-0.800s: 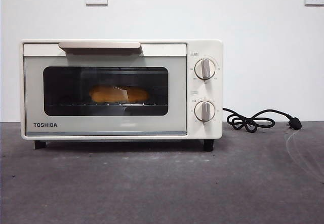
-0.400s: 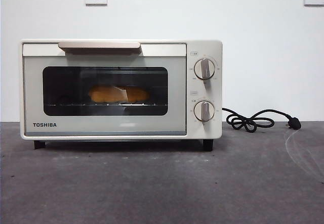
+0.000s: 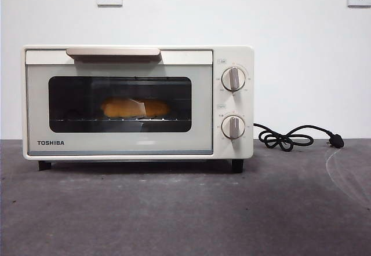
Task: Take the corn from the table,put the corn in the oven
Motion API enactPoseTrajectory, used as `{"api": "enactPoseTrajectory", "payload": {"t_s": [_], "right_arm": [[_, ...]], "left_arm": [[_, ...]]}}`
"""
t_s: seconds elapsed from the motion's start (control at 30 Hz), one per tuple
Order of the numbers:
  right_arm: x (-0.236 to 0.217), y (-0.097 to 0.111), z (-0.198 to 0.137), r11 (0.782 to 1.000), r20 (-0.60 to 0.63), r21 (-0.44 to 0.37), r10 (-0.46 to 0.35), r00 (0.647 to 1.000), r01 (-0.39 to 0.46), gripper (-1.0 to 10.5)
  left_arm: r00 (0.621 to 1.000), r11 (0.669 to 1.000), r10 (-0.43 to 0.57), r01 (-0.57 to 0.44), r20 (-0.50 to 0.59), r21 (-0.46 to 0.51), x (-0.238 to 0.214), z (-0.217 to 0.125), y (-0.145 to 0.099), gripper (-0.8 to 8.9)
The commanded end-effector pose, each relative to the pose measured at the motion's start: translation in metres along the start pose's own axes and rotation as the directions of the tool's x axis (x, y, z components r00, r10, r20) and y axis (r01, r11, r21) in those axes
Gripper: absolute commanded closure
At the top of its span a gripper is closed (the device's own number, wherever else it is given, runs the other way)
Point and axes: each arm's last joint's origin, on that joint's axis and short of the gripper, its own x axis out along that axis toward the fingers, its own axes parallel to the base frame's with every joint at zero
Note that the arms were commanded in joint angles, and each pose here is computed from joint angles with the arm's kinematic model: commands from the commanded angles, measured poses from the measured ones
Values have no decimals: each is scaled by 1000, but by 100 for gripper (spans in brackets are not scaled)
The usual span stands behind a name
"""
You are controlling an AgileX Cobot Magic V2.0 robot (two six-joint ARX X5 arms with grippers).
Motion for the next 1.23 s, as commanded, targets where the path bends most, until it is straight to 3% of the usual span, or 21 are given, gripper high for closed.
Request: {"api": "enactPoseTrajectory", "payload": {"t_s": [0.03,0.27,0.57,0.83,1.23], "right_arm": [[-12,0,-15,1000,67,13,-13,998,12,962],[-18,2,-48,1000,112,-13,-6,994,7,963],[0,10,-98,997,-35,-8,80,996,-80,963],[3,23,-110,986,-68,-24,166,984,-168,963],[3,22,-110,990,-62,-25,135,989,-137,963]], "left_arm": [[1000,1000,-3,3,0,8,1,-1,0,817],[1000,1000,-3,3,-3,9,1,-2,0,817],[1000,1000,-3,3,-4,9,1,-2,0,817],[1000,1000,-3,3,-4,9,1,-2,0,817],[1000,1000,-3,3,-4,9,1,-2,0,817]]}}
